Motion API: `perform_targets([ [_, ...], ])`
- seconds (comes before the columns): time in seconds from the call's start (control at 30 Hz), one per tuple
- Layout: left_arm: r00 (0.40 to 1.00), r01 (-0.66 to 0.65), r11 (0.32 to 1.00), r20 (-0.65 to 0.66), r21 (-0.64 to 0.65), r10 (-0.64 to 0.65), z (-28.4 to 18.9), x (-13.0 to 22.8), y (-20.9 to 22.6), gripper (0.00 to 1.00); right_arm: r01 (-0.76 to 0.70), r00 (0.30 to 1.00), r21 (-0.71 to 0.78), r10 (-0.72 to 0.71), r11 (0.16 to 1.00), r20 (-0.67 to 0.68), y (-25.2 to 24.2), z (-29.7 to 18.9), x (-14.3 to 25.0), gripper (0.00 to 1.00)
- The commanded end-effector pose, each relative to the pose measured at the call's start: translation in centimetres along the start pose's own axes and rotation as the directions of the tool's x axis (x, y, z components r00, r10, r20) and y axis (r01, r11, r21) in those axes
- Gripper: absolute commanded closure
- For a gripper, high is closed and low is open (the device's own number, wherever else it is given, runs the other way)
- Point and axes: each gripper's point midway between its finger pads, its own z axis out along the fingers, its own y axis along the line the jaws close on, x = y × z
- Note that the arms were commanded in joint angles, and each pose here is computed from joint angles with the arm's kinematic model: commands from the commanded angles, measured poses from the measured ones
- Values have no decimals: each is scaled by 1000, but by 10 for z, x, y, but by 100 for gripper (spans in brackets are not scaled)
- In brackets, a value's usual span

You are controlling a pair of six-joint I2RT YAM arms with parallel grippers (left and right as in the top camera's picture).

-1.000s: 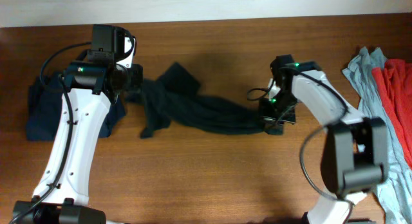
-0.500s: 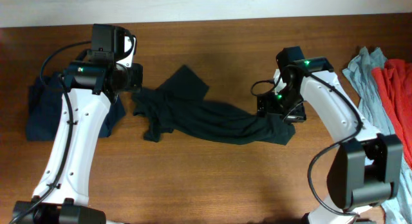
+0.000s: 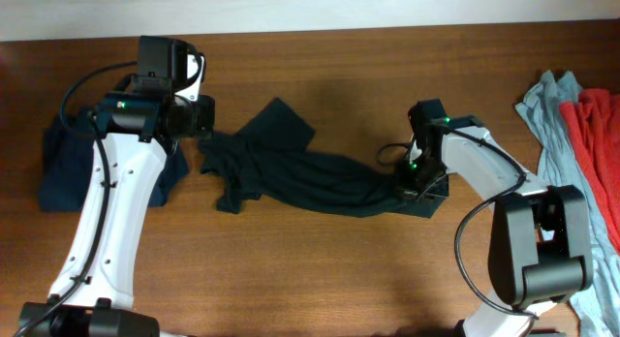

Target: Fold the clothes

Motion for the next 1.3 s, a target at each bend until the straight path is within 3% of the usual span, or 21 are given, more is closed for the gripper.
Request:
perform_targets([
  [0.0, 1000, -11, 1000, 12, 2, 11, -3, -2, 1, 93, 33, 998, -30, -31, 999, 45, 16, -33, -17, 89],
  [0.07, 1000, -10, 1000, 16, 2, 10, -3, -3, 1, 93, 47, 996, -42, -43, 998, 82, 23, -53, -27, 92],
  [0.23, 1000, -10, 1000, 19, 2, 9, -3, -4, 1, 92, 72, 978, -73, -56, 995, 200, 34, -61, -57, 90],
  [0.27, 1000, -10, 1000, 19, 2, 10, -3, -4, 1, 92, 75, 973, -81, -55, 994, 225, 36, -61, -64, 81],
  [0.37, 1000, -10, 1000, 19, 9, 10, -3, -4, 0, 92, 82, 966, -85, -58, 993, 251, 38, -61, -72, 25],
  [0.43, 1000, -10, 1000, 19, 9, 10, -3, -4, 0, 92, 79, 966, -65, -60, 995, 253, 34, -60, -72, 14],
  [0.5, 1000, -10, 1000, 18, 9, 10, -3, -4, 0, 92, 56, 972, -30, -48, 998, 230, 24, -59, -67, 13],
  [0.57, 1000, -10, 1000, 17, 9, 10, -3, -3, 0, 92, 29, 986, -7, -27, 1000, 167, 12, -57, -53, 19],
  [0.67, 1000, -10, 1000, 17, 9, 10, -3, -3, 0, 92, 14, 995, 6, -14, 1000, 95, 6, -47, -35, 53],
  [0.87, 1000, -10, 1000, 19, 9, 10, -3, -4, 0, 89, -11, 999, -100, 16, 995, 51, 16, -9, -21, 73],
  [1.0, 1000, -10, 1000, 20, 9, 10, -3, -4, 0, 89, -33, 997, -140, 43, 990, 71, 18, 9, -23, 73],
  [1.13, 1000, -10, 1000, 20, 9, 10, -3, -4, 0, 88, 3, 989, -212, 28, 977, 145, 31, 13, -39, 63],
  [1.27, 1000, -10, 1000, 19, 9, 10, -3, -4, 0, 88, 28, 984, -269, 21, 963, 177, 41, 8, -48, 61],
])
